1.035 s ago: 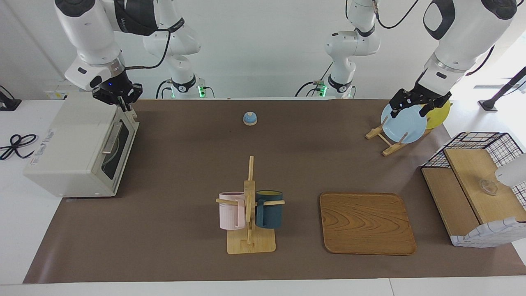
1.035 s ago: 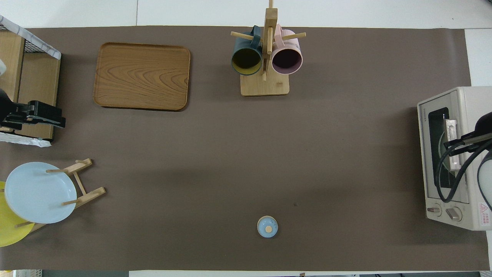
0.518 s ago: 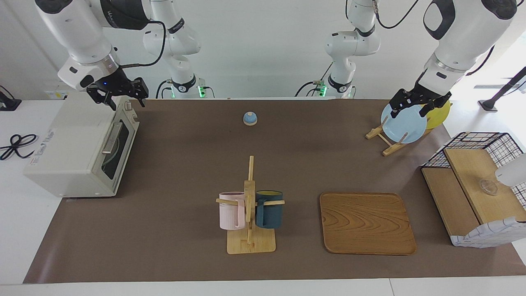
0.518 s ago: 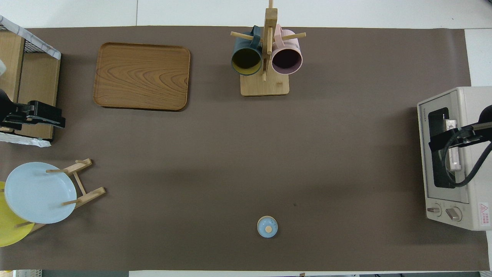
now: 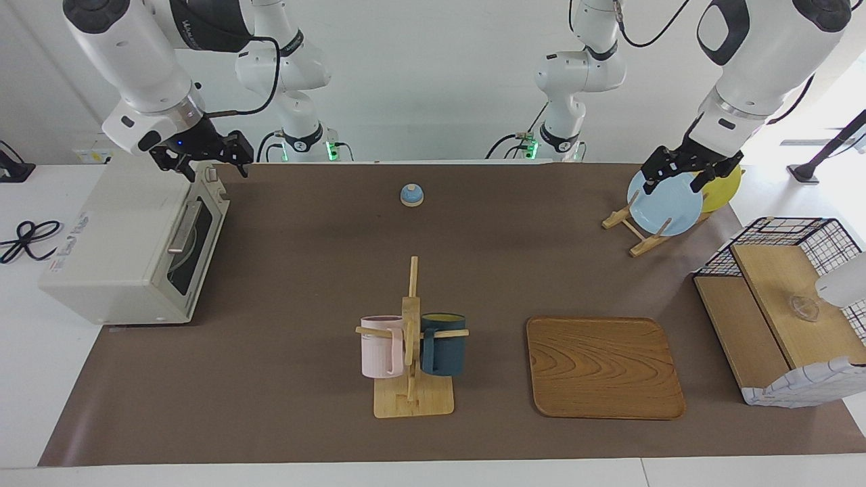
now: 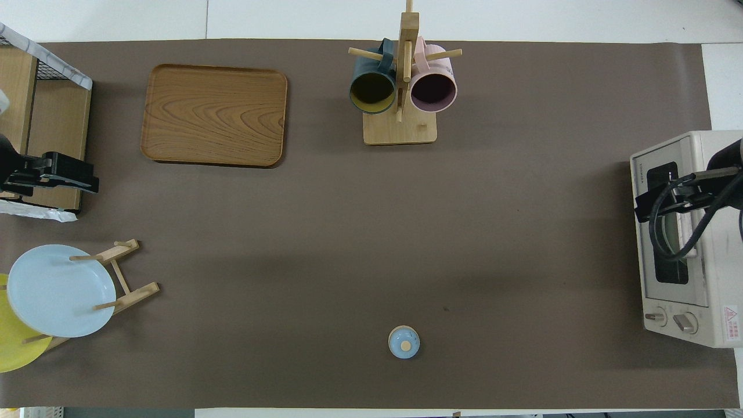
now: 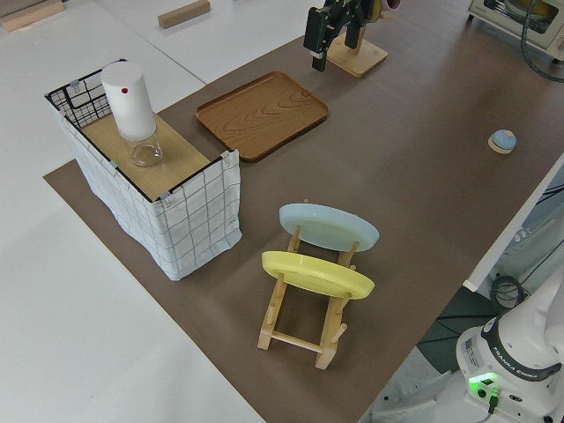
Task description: Put corn in oven
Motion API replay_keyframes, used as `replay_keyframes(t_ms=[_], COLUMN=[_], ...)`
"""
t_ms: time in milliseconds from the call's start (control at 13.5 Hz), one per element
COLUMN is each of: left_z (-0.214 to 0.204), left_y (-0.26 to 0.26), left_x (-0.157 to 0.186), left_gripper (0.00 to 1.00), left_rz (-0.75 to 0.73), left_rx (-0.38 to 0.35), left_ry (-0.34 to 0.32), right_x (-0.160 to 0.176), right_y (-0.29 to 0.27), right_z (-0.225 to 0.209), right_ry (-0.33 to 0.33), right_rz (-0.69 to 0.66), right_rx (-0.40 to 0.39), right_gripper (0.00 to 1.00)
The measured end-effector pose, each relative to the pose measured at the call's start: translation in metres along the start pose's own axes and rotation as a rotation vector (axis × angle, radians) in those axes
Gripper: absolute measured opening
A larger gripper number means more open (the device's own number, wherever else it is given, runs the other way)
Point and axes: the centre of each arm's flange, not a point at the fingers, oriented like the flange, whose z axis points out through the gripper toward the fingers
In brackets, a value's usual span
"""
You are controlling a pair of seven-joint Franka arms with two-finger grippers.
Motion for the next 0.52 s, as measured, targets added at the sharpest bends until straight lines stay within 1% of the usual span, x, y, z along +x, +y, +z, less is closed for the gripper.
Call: replay_keyframes(t_ms=[148,518], left_z=[0.0,0.0], left_y=[0.0,0.0], left_x=[0.0,0.0], left_gripper=[1.0,1.0], left_rz=[0.0,0.0], left_rx=[0.0,0.0], left_ry=[0.0,0.0], right_x=[0.0032,0.0034], right_y=[0.002,0.0042], right_z=[0.0016,-0.001], right_ry=[-0.01,-0.007], right_rz=[0.004,0.008], right_rx=[0.001,0.001], right_gripper=[1.0,1.0])
